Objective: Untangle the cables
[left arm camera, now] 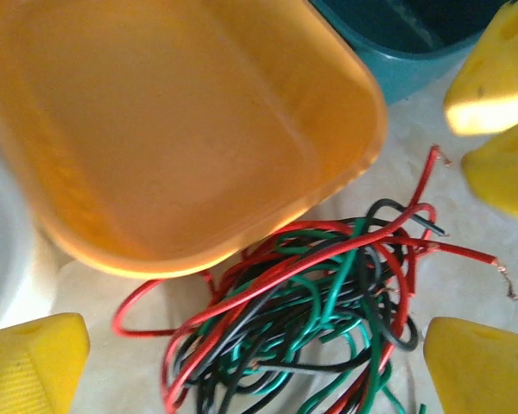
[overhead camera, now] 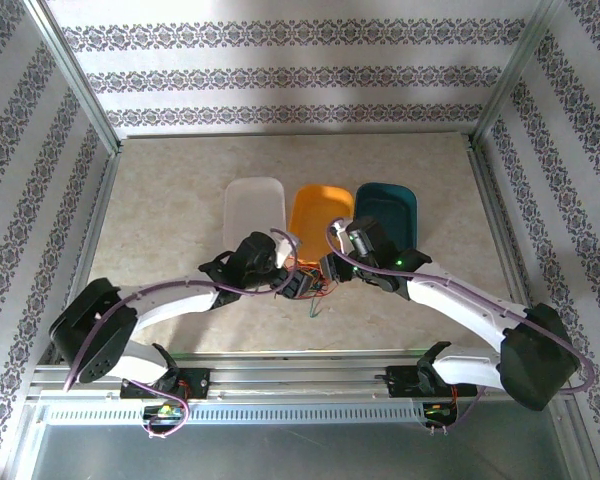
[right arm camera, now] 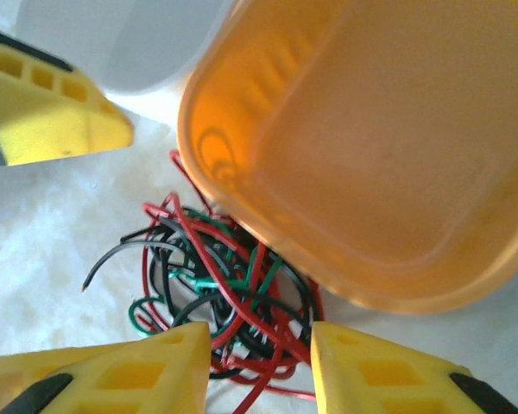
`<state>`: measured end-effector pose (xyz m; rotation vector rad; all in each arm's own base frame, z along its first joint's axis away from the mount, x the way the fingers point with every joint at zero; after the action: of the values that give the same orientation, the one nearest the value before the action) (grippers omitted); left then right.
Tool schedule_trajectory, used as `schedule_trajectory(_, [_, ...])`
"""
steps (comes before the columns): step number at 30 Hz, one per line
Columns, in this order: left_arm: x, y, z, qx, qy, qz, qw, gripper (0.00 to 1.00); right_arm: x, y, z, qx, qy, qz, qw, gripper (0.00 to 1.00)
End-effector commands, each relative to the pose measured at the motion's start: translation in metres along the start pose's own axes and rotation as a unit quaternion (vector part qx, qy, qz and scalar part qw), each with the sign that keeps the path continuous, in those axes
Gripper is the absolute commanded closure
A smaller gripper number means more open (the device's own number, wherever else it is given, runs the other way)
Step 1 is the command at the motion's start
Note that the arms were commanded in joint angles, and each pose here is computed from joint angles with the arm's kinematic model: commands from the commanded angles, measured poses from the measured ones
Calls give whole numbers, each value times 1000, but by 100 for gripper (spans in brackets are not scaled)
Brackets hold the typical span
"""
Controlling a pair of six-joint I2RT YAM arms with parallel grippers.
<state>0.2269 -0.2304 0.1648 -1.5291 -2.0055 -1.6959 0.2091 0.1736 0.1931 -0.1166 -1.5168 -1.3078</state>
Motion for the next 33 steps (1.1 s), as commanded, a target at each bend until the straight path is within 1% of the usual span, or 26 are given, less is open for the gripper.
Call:
schedule_trajectory(1, [-8,2,-7,-21,-5,14,1000,1,-6,-20,-3,-49,37,36,997,65])
schedule_trajectory(3, [-14,4,-9,-20,-11,13,1000,1,-8,-24,-8,-69,39,40,996,67])
schedule_trajectory(9, [-25,4,-9,-17,-19,18,1000,1,-16,-29,-25,-108,38,46,992,77])
schedule_trajectory(12, [-29,1,-7,-13,-11,18,1000,1,-19,-34,-30,-117,36,56,991,81])
schedule_trajectory(18, [-36,-3,-4,-14,1,25,1000,7,-19,-40,-35,-123,31,59,990,81])
schedule_trajectory(23, [-42,-11,0,-18,12,42,999,14,-20,-41,-34,-123,38,60,990,81])
schedule_trajectory(27, [-47,-14,1,-21,11,54,998,20,-23,-36,-33,-120,46,53,990,80])
schedule_trajectory(33, [-50,-18,3,-24,9,63,998,29,-32,-27,-38,-119,37,51,991,80])
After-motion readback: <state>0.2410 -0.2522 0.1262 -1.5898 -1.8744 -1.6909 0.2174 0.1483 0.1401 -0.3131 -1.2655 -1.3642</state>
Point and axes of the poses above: each hand's point on the last joint's axis, 136 mm out from that joint toward the fingers, its own x axis back along the fingers, its own z axis along the line the jaws close on, y = z × x, the point moved 10 cm from there along x, back along the fingers, and after that the axes turned 15 degrees about x, right-handed, at the moved point
